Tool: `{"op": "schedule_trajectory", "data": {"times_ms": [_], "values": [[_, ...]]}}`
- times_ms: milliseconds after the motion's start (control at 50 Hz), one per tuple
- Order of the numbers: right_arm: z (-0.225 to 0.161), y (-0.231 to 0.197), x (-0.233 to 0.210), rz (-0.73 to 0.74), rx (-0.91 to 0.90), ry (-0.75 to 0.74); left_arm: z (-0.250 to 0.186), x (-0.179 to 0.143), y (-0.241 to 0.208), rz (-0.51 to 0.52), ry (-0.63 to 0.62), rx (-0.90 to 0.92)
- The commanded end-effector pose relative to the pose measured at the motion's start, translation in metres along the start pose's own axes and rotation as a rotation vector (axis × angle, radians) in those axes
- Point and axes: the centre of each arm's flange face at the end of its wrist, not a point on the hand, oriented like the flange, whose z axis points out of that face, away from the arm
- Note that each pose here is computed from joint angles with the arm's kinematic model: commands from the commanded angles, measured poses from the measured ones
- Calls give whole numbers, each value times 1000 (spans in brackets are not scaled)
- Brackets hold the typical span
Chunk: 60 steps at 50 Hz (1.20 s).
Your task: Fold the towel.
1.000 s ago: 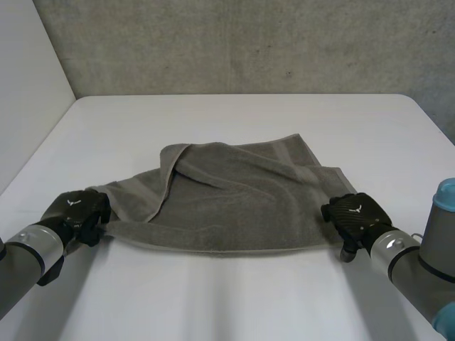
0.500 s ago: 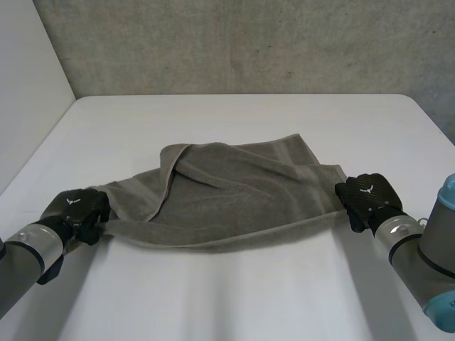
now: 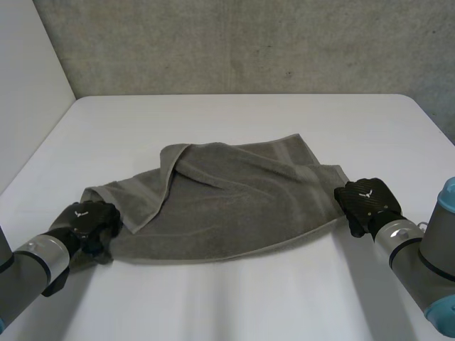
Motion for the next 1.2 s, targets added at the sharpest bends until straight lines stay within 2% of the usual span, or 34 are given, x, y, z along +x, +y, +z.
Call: {"op": "schedule_trajectory", "data": {"times_ms": [20, 240, 380, 460, 520, 560, 580, 600, 620, 640, 660, 700, 720, 760, 840, 900, 1000, 1100, 1120, 1160, 1200], "values": [[0, 1, 0, 0, -2, -2, -8, 6, 2, 26, 4, 5], [-1, 0, 0, 3, -2, 2, 0, 6, 11, 72, 13, -31], [-3, -6, 2, -1, 12, 11, 3, -5, -6, 79, -25, 24], [-14, -36, 15, -11, 90, 51, -12, -15, -48, 98, -79, 165], [-27, -67, 27, 3, 155, 73, -18, -16, -62, 98, -89, 215], [-34, -85, 35, 15, 185, 85, -35, -20, -100, 70, -107, 354], [-41, -102, 43, 27, 211, 90, -35, -20, -101, 70, -107, 354], [-50, -120, 50, 37, 231, 86, -46, -21, -120, 41, -108, 425], [-50, -120, 50, 37, 231, 86, -59, -21, -140, 8, -102, 498], [-61, -140, 57, 40, 261, 82, -59, -21, -140, 8, -102, 498], [-61, -140, 57, 40, 261, 82, -71, -21, -158, -17, -88, 557], [-85, -181, 71, 28, 333, 72, -83, -20, -176, -39, -61, 605], [-86, -181, 71, 28, 333, 72, -95, -18, -192, -50, -33, 639], [-109, -218, 88, 15, 392, 99, -105, -18, -204, -61, -3, 655], [-128, -247, 101, 3, 439, 121, -124, -15, -231, -80, 72, 662], [-139, -264, 109, -7, 444, 131, -127, -15, -236, -87, 81, 663], [-106, -257, 111, 5, 345, 82, -98, -26, -233, -136, 92, 599], [-60, -243, 105, -39, 259, 63, -28, -42, -208, -204, 107, 445], [-59, -243, 105, -39, 259, 63, -28, -42, -208, -204, 107, 444], [-31, -234, 101, -46, 224, 78, -12, -46, -203, -218, 111, 418], [-18, -234, 99, -49, 229, 98, 17, -50, -200, -228, 112, 395]]}}
